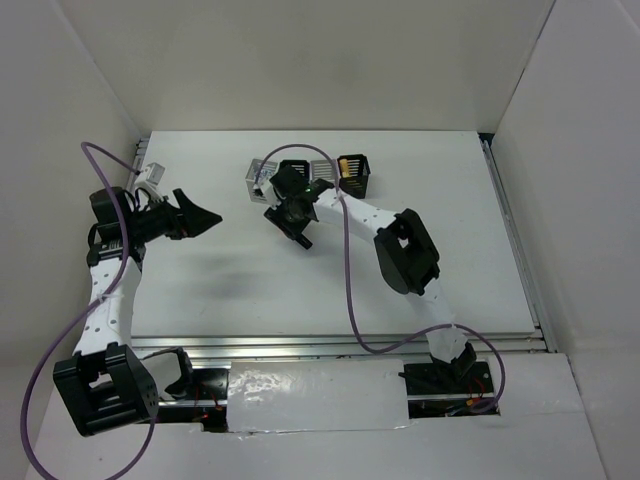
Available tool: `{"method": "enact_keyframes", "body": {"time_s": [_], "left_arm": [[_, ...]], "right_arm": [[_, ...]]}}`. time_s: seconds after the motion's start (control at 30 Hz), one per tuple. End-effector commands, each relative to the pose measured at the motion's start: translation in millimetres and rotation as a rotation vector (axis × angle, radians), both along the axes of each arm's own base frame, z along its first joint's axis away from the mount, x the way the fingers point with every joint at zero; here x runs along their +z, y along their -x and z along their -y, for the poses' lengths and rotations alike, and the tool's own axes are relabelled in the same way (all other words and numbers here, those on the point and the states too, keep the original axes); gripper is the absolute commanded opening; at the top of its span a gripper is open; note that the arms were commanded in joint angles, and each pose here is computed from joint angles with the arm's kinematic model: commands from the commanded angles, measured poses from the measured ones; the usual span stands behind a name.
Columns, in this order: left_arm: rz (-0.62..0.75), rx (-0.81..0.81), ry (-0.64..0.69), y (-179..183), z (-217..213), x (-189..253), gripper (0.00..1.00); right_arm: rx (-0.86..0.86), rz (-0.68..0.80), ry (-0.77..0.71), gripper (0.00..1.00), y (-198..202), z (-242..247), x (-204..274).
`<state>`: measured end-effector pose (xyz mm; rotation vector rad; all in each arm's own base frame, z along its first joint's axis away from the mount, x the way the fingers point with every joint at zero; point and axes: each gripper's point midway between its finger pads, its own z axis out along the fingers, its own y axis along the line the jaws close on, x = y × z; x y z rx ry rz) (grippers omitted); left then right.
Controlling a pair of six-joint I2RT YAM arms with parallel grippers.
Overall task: Sort the stationery into containers
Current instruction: Pick up the pen from the center of the board.
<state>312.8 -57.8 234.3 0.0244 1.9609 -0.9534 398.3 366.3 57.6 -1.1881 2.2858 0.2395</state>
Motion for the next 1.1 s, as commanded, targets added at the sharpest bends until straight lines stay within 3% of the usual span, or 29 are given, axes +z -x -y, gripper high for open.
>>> {"method": "enact_keyframes", "body": {"time_s": [0.0, 0.4, 0.5, 0.53, 0.63, 0.73, 0.9, 1.07], "left_arm": [[0.051, -0.028, 0.002, -1.0, 0.9, 8.7, 0.91], [0.044, -0.022, 0.002, -1.6, -0.2, 11.0, 0.91], [0.043, -0.022, 0.007, -1.6, 0.1, 11.3, 0.91], [0.043, -0.024, 0.009, -1.1, 0.6, 12.0, 0.91], [0.032, -0.028, 0.017, -1.6, 1.4, 10.4, 0.91], [0.037, -0.027, 0.016, -1.2, 0.4, 12.1, 0.91], [0.055, -0.032, -0.006, 3.1, 0.6, 15.1, 0.91], [0.049, -0.04, 0.014, 3.0, 2.4, 14.3, 0.91]], "right_arm": [[0.021, -0.005, 0.007, 0.5, -9.7, 0.4, 0.6], [0.087, -0.076, 0.025, 0.54, -10.2, 4.8, -20.0], [0.133, -0.125, 0.031, 0.48, 3.0, 8.0, -23.9], [0.149, -0.133, 0.032, 0.39, 7.5, 7.0, -23.5], [0.191, -0.178, 0.06, 0.27, 23.9, 10.6, -27.6], [0.208, -0.209, 0.072, 0.21, 38.2, 19.1, -26.9], [0.271, -0.238, 0.134, 0.23, 77.3, 38.5, -21.2], [0.311, -0.155, 0.218, 0.44, 88.2, 49.3, -19.2]]}}
